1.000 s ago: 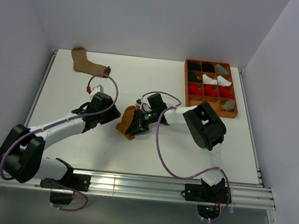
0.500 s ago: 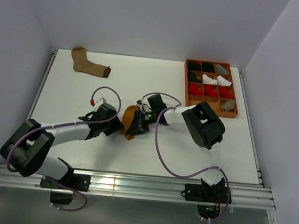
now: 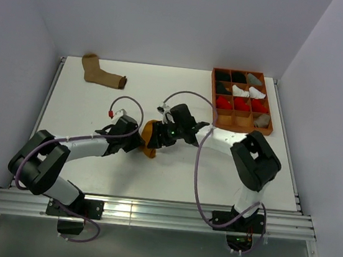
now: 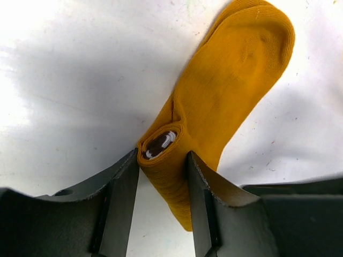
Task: Roll the socks
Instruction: Roll the sock at the center of the board.
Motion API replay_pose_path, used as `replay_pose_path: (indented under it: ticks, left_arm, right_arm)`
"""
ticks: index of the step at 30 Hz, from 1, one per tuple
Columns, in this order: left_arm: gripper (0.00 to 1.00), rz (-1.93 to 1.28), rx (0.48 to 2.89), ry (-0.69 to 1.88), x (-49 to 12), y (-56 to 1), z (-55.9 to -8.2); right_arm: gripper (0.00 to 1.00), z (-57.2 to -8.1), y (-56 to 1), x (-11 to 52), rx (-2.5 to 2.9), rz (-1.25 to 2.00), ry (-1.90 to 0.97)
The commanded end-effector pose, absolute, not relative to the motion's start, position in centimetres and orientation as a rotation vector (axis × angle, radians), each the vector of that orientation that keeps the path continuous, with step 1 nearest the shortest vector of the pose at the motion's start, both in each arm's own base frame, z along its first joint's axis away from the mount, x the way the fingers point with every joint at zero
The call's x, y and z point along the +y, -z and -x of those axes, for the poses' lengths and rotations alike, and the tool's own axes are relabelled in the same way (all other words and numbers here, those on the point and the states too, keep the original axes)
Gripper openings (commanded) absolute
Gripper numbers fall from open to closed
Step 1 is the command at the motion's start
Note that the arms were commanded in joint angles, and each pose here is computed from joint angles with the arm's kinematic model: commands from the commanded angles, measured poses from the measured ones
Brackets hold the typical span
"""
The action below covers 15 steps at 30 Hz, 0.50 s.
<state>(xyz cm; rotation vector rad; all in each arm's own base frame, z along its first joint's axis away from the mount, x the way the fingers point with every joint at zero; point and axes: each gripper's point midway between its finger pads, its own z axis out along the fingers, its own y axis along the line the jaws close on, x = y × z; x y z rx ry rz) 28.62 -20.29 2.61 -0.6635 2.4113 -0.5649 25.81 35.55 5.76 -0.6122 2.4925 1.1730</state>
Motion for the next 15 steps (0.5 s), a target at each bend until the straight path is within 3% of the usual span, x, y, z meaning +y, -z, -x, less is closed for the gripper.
replay_pose_path:
  ticks: [1,15]
  left_arm:
    - [0.46,0.569,2.537,0.355,-18.0,0.1,-26.7]
    - [0.45,0.363,2.599,0.306,-18.8,0.4,-28.3]
  right_arm:
    - [0.60,-28.1,-7.3,33.9,2.295,0.752,-0.813]
    - [0.63,-25.7,-8.2,36.7,1.887,0.968,-0.298]
